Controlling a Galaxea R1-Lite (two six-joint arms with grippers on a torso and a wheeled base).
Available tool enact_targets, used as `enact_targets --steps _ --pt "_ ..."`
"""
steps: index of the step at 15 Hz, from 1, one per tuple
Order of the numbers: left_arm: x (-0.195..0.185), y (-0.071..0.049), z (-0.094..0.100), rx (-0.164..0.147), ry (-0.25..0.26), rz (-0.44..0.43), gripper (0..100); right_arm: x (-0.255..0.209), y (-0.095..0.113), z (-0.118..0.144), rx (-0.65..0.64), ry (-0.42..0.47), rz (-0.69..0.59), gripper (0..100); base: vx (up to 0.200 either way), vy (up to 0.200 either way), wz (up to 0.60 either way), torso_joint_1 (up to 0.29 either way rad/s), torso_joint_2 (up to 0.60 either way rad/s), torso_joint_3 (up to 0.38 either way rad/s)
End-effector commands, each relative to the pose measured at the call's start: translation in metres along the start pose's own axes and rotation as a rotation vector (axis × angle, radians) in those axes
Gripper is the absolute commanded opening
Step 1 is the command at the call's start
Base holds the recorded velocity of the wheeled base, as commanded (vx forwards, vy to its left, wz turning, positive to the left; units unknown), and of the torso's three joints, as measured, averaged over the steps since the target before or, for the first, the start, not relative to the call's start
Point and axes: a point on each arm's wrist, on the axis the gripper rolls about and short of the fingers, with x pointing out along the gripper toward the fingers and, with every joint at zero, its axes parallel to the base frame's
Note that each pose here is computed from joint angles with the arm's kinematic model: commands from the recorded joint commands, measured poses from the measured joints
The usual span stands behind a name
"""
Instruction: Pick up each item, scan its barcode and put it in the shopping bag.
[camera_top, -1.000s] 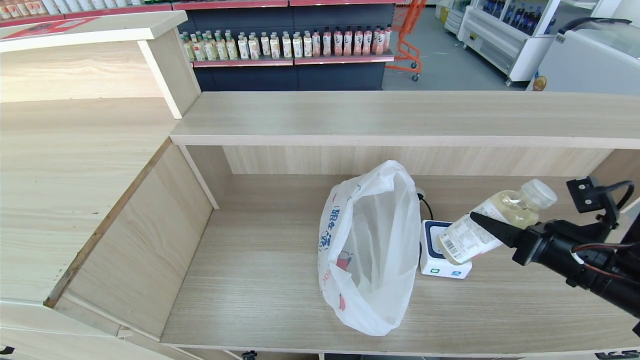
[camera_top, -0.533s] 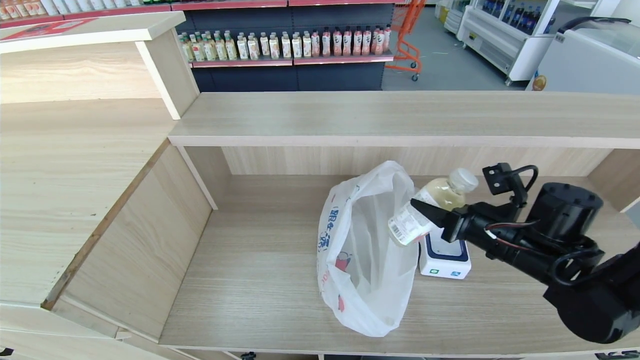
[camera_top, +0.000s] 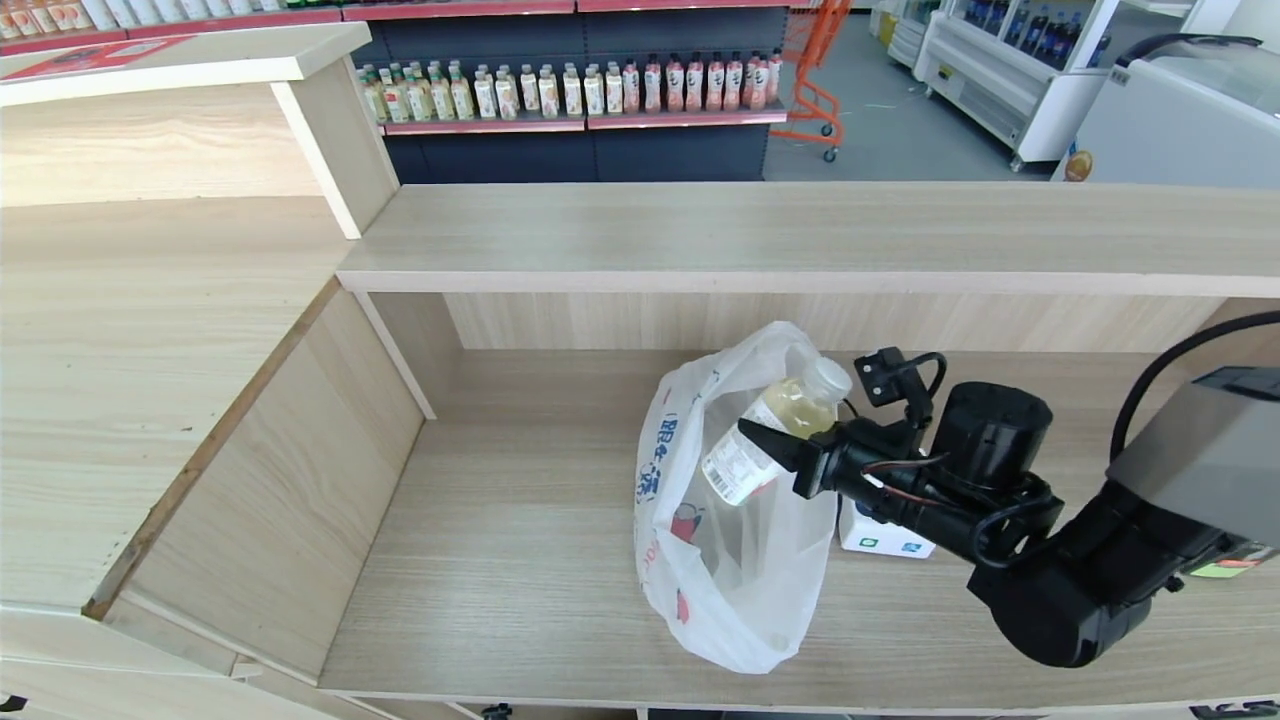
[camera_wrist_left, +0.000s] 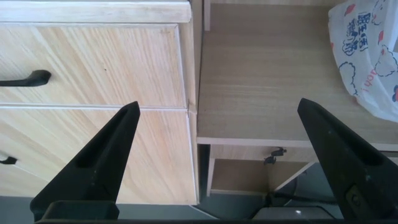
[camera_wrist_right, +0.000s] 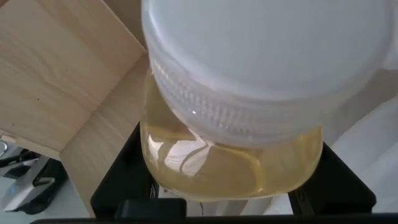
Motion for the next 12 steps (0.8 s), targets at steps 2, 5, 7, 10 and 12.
enact_targets --steps 2,5,7,10,12 --pt "0.0 0.0 0.0 0.0 0.002 0.0 100 0.007 -0.008 -0.024 -0.002 0.018 0.081 0 0.0 0.0 0.0 0.0 0.0 0.0" --pt "0.0 0.0 0.0 0.0 0.002 0.0 100 0.007 -0.017 -0.034 0.0 0.041 0.076 0 0.0 0.0 0.0 0.0 0.0 0.0" --pt "0.0 0.0 0.0 0.0 0.002 0.0 100 0.005 -0.026 -0.038 -0.037 0.054 0.07 0 0.0 0.0 0.0 0.0 0.0 0.0" --pt "0.0 0.0 0.0 0.0 0.002 0.0 100 0.001 -0.033 -0.042 -0.088 0.068 0.066 0 0.0 0.0 0.0 0.0 0.0 0.0" --pt "0.0 0.0 0.0 0.0 0.002 0.0 100 0.002 -0.033 -0.041 -0.09 0.064 0.067 100 0.0 0.0 0.0 0.0 0.0 0.0"
